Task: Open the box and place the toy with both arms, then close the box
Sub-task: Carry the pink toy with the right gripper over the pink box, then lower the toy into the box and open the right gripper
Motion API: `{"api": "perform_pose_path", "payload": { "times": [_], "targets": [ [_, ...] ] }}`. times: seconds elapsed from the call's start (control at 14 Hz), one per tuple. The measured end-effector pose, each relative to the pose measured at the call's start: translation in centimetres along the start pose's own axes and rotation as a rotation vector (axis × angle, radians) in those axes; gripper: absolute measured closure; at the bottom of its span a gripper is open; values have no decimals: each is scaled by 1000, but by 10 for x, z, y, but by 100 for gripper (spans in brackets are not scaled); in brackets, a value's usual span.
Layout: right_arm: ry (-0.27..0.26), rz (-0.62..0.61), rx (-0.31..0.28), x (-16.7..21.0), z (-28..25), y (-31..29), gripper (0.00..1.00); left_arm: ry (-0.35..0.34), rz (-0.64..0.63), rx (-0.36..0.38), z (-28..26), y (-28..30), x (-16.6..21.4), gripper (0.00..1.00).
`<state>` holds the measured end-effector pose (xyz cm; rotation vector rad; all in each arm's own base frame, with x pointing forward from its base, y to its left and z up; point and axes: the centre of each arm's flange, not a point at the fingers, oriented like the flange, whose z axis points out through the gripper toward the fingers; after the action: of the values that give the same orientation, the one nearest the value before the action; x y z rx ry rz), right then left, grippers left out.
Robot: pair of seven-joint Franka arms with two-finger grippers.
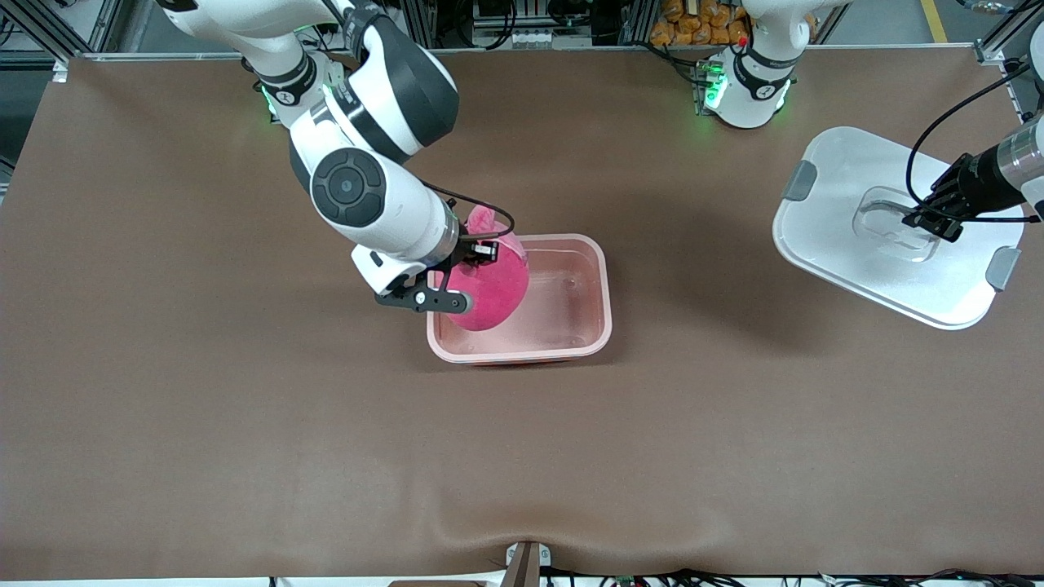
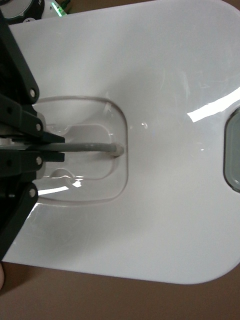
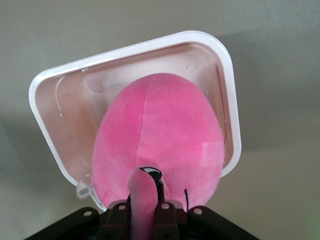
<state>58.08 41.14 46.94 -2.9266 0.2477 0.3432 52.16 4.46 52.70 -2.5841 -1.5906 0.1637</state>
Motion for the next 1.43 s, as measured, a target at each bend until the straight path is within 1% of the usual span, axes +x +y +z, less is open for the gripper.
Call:
{"api": "perform_pose_path", "payload": {
  "times": [0.14,0.43,0.57,0.86,1.07,1.43],
  "targets": [
    [0,10,2,5,8,0,87,0,-14,-1,0,4,-7,93],
    [-23,24,-21,18,39,0,87,-1,-39,3,3,14,-19,93],
    [-29,26,-27,21,46,1,87,-2,-49,5,4,18,-25,93],
    [-27,13,-57,26,58,3,87,1,-68,7,5,24,-35,93],
    [-18,-1,-97,32,75,5,87,4,-90,8,5,28,-43,93],
    [30,-38,-130,38,103,-3,87,6,-108,8,5,30,-46,93]
  ]
}}
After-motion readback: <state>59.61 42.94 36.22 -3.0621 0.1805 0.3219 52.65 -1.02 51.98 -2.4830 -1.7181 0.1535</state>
